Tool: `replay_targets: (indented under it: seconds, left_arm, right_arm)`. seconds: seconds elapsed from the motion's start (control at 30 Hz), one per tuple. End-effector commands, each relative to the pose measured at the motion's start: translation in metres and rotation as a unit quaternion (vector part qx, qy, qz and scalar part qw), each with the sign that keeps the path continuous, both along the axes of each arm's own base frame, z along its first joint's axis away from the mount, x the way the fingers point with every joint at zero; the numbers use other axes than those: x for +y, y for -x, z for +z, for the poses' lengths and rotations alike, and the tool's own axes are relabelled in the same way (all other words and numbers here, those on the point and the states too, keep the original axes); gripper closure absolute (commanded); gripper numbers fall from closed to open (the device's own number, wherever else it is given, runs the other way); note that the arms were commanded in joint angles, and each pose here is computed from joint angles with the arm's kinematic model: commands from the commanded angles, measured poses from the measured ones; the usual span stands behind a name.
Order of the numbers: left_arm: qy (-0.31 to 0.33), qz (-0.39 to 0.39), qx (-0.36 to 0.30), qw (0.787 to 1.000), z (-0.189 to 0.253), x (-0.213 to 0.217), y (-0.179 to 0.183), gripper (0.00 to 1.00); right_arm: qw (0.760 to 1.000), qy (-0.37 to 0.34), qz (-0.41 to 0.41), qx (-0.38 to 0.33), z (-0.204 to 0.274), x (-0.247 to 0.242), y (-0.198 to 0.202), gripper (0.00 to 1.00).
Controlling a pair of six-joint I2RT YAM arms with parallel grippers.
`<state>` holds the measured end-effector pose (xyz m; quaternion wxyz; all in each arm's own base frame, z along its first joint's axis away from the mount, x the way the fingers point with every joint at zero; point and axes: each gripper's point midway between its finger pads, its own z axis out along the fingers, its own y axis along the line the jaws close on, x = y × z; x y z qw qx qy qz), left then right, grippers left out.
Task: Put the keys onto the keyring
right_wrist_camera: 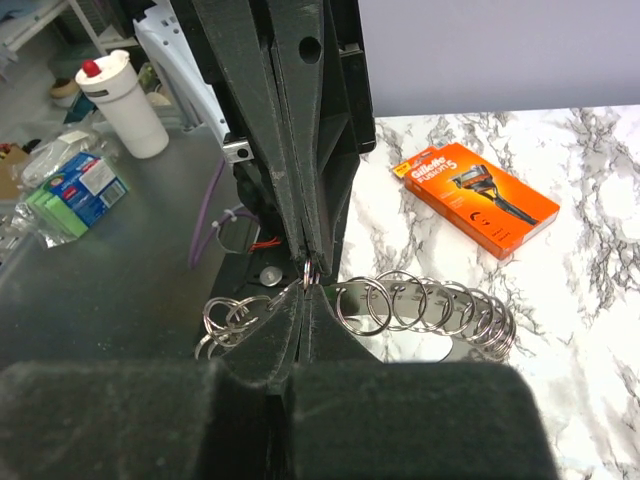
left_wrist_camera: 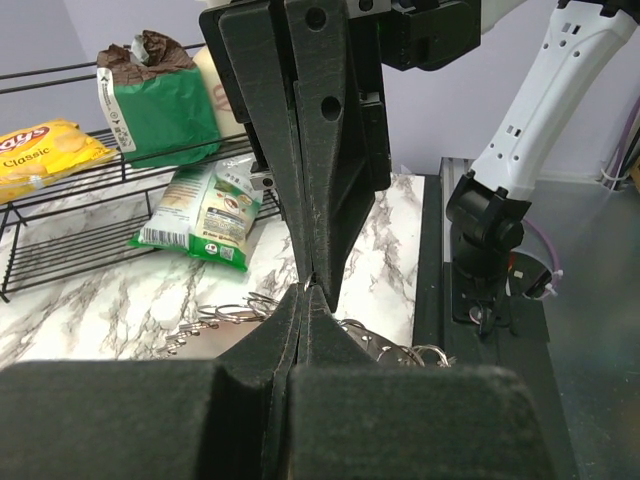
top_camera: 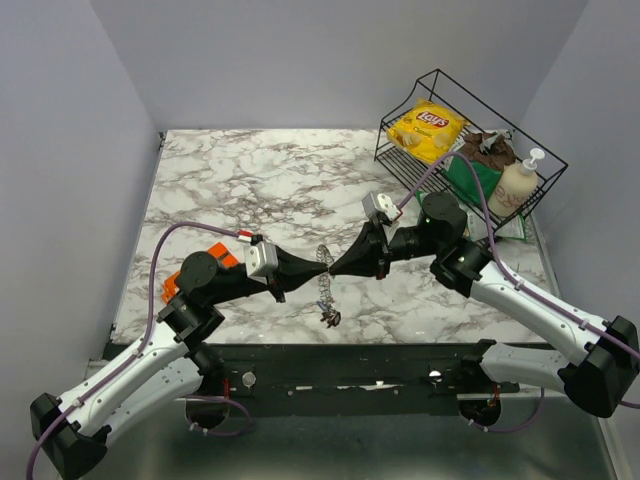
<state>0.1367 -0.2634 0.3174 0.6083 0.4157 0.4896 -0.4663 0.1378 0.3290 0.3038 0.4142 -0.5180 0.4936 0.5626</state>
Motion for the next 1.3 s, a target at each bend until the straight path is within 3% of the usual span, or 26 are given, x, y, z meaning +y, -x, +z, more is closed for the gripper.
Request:
replay_targets:
  seconds: [0.0, 0.17, 0.33, 0.43, 0.63, 0.83, 1.27]
  left_arm:
    - [0.038, 0.001, -0.044, 0.998, 0.038, 0.004, 0.005, 1.0]
    - [0.029, 0.002, -0.04, 0.999, 0.037, 0.005, 0.005, 0.98]
    - [-0.01, 0.002, -0.027, 1.0, 0.035, 0.004, 0.003, 0.64]
    - [-0.038, 0.001, -0.013, 0.999, 0.032, 0.004, 0.003, 0.53]
    - [-0.126, 0.01, 0.033, 0.991, 0.019, 0.009, -0.002, 0.42]
    - [-0.205, 0.004, 0.085, 0.975, 0.001, 0.009, -0.006, 0.4]
    - [-0.262, 0.002, 0.123, 0.957, -0.035, 0.004, -0.015, 0.38]
  right_arm:
    - [1.0, -0.004, 0.001, -0.007, 0.0, 0.001, 0.001, 0.99]
    - [1.0, 0.004, -0.017, -0.007, 0.001, 0.001, -0.005, 0.99]
    - [0.999, 0.021, -0.028, -0.014, 0.003, 0.001, -0.011, 0.99]
    - [0.998, 0.038, -0.032, -0.026, -0.001, 0.0, -0.014, 0.99]
    - [0.994, 0.096, -0.038, -0.028, -0.016, 0.0, -0.025, 0.99]
    - [0.988, 0.146, -0.036, -0.015, -0.029, -0.003, -0.029, 0.99]
    - [0.983, 0.182, -0.018, 0.002, -0.049, -0.004, -0.028, 0.99]
